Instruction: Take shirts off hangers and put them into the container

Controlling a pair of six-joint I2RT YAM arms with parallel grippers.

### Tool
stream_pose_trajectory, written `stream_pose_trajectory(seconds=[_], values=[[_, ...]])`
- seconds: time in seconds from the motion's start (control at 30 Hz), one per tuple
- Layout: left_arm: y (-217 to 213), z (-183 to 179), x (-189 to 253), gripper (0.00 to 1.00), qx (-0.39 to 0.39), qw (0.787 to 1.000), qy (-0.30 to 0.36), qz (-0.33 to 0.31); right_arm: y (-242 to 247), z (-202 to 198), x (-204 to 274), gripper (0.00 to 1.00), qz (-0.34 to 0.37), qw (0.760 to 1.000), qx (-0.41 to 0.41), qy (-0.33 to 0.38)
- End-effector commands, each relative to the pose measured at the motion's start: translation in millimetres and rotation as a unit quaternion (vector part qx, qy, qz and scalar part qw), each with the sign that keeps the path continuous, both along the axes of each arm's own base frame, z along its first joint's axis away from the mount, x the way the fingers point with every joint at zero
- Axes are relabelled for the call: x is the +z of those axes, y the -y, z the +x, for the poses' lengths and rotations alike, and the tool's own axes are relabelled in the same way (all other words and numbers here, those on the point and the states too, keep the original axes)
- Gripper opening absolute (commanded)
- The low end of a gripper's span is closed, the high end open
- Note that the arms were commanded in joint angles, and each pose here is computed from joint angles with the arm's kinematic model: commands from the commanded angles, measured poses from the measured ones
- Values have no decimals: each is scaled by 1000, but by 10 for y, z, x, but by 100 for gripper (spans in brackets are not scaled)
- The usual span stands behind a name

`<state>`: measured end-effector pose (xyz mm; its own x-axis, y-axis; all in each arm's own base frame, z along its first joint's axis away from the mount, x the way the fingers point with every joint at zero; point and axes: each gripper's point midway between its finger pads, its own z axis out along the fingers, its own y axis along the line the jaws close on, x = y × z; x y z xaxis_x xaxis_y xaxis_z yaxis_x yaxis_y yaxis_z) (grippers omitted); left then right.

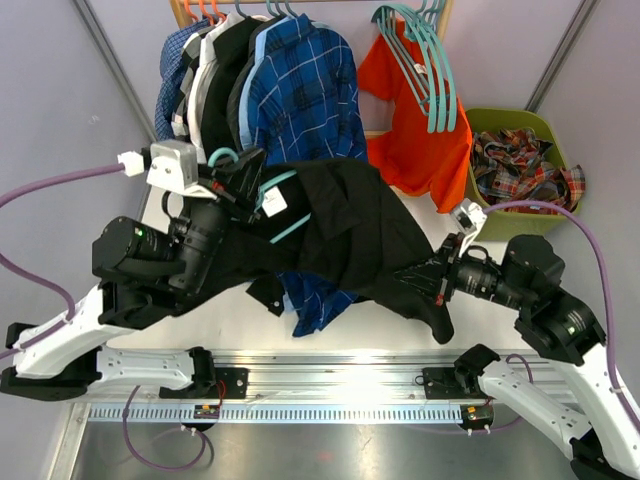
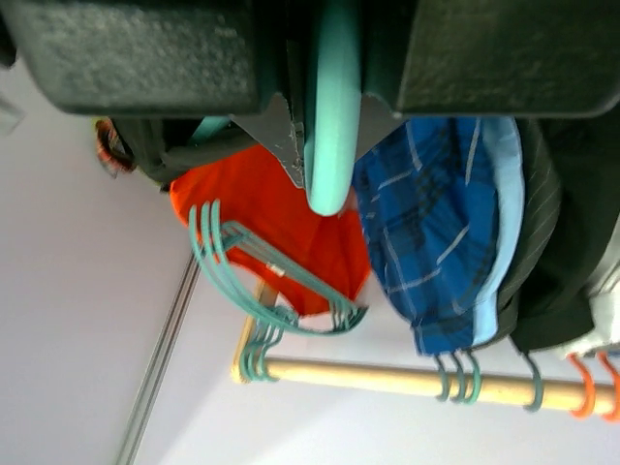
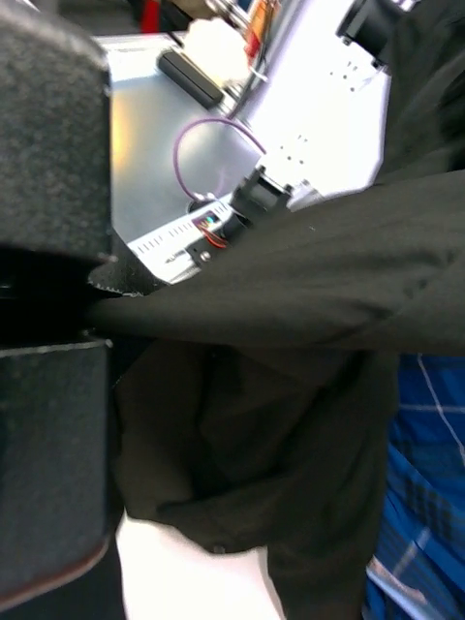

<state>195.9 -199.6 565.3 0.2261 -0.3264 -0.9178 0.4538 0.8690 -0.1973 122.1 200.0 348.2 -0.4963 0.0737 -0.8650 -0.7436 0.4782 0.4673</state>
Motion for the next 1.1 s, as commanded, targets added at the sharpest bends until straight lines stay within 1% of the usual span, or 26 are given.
stream_pose_trajectory(seconds=[0.0, 0.03, 0.07, 0.1, 0.13, 0.17, 0.2, 0.23, 0.27, 0.33, 0.37, 0.4, 0.43, 0.5, 0.53, 0.6, 0.63, 0.73, 0.8, 0.83, 0.87, 0.93, 1.0, 1.07], values=[[-155, 31, -449, 0, 22, 998, -48, 23, 160, 14, 167, 0, 3, 998, -42, 37], [-152, -45, -509, 0, -9, 998, -55, 4, 227, 58, 223, 0, 3, 997, -67, 47], [-124, -69, -618, 0, -21, 998, -62, 12, 269, 75, 249, 0, 3, 995, -79, 53], [-70, -102, -825, 0, -37, 995, -84, 35, 321, 96, 261, 0, -2, 994, -94, 59], [-35, -178, -926, 0, -68, 993, -96, 31, 382, 130, 298, 0, -3, 991, -115, 64], [5, -218, -1023, 0, -84, 990, -107, 42, 542, 209, 394, 0, -1, 983, -166, 80], [54, -285, -1218, 0, -107, 984, -126, 74, 637, 247, 449, 0, 2, 977, -195, 88], [89, -340, -1337, 0, -125, 979, -142, 78, 747, 291, 510, 0, 8, 969, -227, 98], [68, -400, -1387, 0, -140, 976, -147, 80, 1002, 364, 595, 0, 18, 948, -298, 111], [96, -529, -1502, 0, -178, 967, -164, 78, 1252, 419, 702, 0, 36, 922, -364, 125], [26, -587, -1530, 0, -190, 966, -163, 69, 1466, 461, 716, 0, 36, 899, -418, 130], [2, -628, -1542, 0, -200, 964, -164, 63, 1567, 479, 714, 0, 34, 886, -443, 130], [-57, -654, -1528, 0, -203, 964, -168, 47, 1803, 521, 690, 0, 28, 855, -503, 124], [-235, -713, -1497, 0, -207, 964, -164, 20, 2005, 546, 618, 0, 12, 824, -554, 117], [-294, -728, -1487, 0, -207, 965, -163, 12, 2190, 548, 556, 0, -2, 793, -598, 112], [-458, -755, -1471, 0, -203, 966, -160, -5, 2331, 523, 496, 0, -2, 768, -632, 103], [-514, -757, -1475, 0, -199, 967, -161, -8, 2432, 500, 459, 0, -4, 749, -655, 101], [-613, -753, -1565, 0, -186, 967, -174, 0, 2570, 439, 495, 0, 17, 723, -681, 112], [-616, -763, -1661, 0, -184, 965, -188, 17, 2622, 411, 567, 0, 29, 714, -689, 122], [-587, -770, -1700, 0, -187, 962, -195, 24, 2680, 378, 599, 0, 31, 704, -699, 124], [-570, -779, -1755, 0, -188, 961, -202, 35, 2711, 361, 619, 0, 25, 699, -703, 127], [-545, -800, -1782, 0, -195, 958, -205, 42, 2770, 314, 715, 0, 36, 690, -711, 132], [-554, -801, -1776, 0, -195, 959, -204, 37, 2710, 346, 774, 0, 34, 702, -697, 141], [-577, -792, -1736, 0, -194, 961, -196, 23, 2478, 468, 765, 0, 28, 742, -655, 141]])
